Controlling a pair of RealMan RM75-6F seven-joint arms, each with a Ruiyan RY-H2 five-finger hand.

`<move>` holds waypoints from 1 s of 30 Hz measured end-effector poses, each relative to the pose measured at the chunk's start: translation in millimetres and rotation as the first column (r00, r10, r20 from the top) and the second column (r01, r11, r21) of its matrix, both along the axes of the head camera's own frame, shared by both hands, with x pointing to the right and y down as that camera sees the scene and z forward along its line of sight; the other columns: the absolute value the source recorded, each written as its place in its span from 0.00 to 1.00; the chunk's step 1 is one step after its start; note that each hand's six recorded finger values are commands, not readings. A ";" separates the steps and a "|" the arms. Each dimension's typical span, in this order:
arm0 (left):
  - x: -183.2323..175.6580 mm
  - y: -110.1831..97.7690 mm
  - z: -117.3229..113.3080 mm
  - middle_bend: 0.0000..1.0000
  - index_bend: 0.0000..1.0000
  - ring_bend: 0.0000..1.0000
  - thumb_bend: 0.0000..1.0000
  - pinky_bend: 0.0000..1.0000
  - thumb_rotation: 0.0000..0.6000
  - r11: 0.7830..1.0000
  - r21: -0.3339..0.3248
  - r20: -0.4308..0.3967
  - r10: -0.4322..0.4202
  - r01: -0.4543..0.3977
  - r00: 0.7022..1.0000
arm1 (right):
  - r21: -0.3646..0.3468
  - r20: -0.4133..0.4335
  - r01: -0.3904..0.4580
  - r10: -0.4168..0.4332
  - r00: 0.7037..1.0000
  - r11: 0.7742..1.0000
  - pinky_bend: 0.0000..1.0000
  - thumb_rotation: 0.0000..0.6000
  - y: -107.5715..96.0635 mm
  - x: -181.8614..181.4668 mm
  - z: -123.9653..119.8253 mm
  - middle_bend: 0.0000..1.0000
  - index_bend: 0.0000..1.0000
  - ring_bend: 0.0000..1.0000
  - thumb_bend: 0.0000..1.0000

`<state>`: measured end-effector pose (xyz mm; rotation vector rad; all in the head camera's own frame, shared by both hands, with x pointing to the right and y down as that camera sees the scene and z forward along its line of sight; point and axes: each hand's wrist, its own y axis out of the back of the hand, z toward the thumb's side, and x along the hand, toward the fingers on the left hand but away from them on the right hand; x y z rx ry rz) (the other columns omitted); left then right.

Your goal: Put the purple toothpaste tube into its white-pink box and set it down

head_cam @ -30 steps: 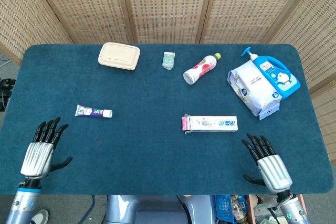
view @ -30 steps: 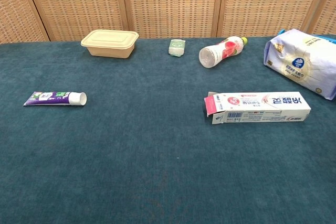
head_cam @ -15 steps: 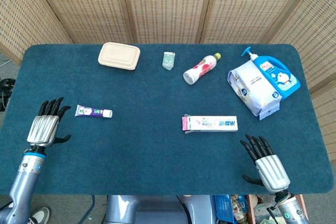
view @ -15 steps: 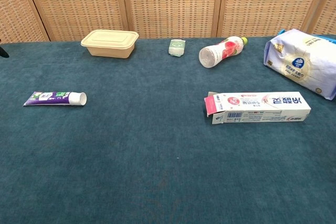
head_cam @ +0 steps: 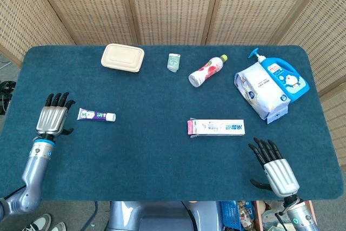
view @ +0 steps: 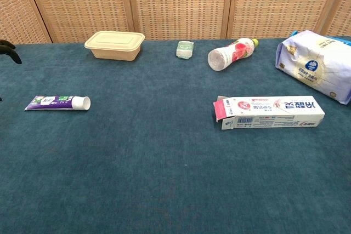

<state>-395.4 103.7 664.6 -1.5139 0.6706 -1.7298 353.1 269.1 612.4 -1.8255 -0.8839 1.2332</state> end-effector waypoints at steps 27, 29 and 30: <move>8.2 -16.4 58.8 0.09 0.25 0.00 0.24 0.00 1.00 0.996 -0.092 0.087 -0.006 0.014 0.996 | -0.004 -0.018 -0.004 0.004 1.000 1.000 0.00 1.00 0.0 2.9 6.2 0.00 0.06 0.00 0.05; 9.0 -18.3 60.0 0.09 0.25 0.00 0.24 0.00 1.00 0.996 -0.091 0.087 -0.009 0.017 0.996 | -0.004 -0.018 -0.002 0.002 1.000 1.000 0.00 1.00 0.4 2.6 6.3 0.00 0.06 0.00 0.05; 9.4 -19.1 60.6 0.09 0.25 0.00 0.24 0.00 1.00 0.996 -0.091 0.087 -0.011 0.019 0.996 | -0.004 -0.018 -0.002 0.002 1.000 1.000 0.00 1.00 0.4 2.4 6.4 0.00 0.06 0.00 0.05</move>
